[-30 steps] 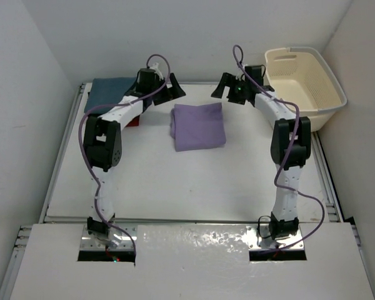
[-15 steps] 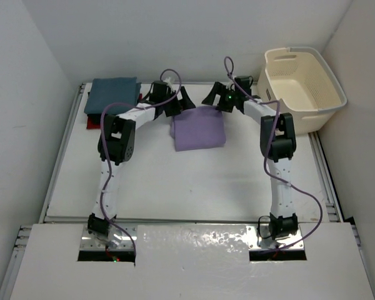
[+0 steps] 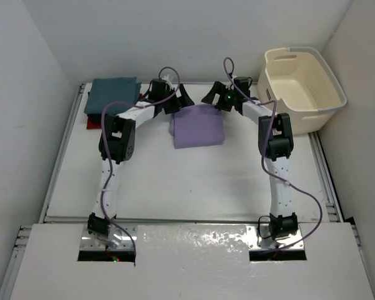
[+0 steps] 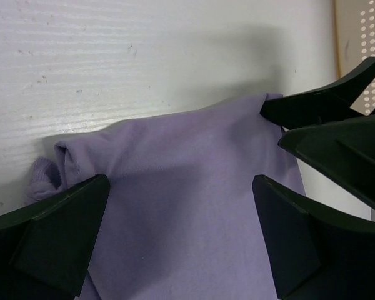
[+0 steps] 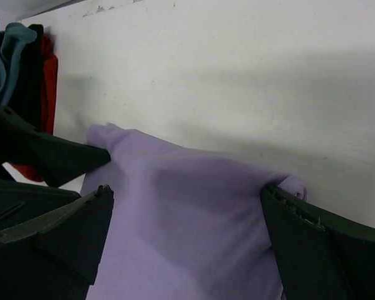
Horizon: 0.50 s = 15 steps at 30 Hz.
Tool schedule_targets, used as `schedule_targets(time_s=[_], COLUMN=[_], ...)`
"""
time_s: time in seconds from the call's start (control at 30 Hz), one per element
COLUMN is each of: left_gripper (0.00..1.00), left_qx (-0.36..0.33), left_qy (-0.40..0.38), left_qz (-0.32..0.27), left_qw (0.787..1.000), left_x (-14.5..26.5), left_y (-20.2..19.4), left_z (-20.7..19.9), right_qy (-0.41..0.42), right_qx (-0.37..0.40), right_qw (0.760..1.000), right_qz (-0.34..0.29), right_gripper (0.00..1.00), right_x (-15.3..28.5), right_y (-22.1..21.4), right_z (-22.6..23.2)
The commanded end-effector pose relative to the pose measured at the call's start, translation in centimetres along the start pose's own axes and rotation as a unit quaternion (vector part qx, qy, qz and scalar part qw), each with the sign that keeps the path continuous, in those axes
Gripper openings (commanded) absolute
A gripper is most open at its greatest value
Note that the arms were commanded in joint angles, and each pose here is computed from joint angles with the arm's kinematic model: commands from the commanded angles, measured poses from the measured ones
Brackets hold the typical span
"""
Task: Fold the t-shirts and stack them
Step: Fold the long partially folded tshirt into a neat square, then put the neatly folded tshirt into the corner of the board with the left arm
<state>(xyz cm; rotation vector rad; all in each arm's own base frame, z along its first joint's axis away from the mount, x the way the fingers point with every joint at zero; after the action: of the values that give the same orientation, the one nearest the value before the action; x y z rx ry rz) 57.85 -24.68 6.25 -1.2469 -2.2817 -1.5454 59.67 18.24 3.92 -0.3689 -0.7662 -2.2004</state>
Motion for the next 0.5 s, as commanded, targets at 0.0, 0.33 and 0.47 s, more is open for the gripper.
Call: schedule_targets(time_s=[0.0, 0.33, 0.47], left_gripper=[1.00, 1.00, 1.00], left_qx=[-0.037, -0.083, -0.063], left_qy=[0.016, 0.058, 0.112], left_qz=[-0.027, -0.064, -0.032], left_qw=[0.999, 0.993, 0.991], left_x=[0.9, 8.6, 10.4], left_y=[3.6, 8.4, 4.6], left_z=[0.5, -4.2, -2.5], right_qy=[0.003, 0.007, -0.016], right_qx=[0.042, 0.127, 0.147], right_qw=[0.999, 0.991, 0.986], right_qz=[-0.019, -0.049, -0.076], right_gripper=[0.99, 0.99, 0.99], right_x=[0.7, 7.7, 11.9], right_y=[2.5, 4.6, 3.5], right_z=[1.8, 7.7, 8.0])
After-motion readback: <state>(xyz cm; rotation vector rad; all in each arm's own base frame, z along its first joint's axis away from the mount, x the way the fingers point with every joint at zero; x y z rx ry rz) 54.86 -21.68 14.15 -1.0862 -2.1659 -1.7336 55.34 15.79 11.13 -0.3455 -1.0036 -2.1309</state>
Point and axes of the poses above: each gripper's point midway between its finger pads, its own x axis back along the fingers, its own z axis along the line the jaws close on, y = z × x, the point moved 2 cm from there along x, back along the fingers, and after that the axes turned 15 degrees about -x, right-handed, at the moved point
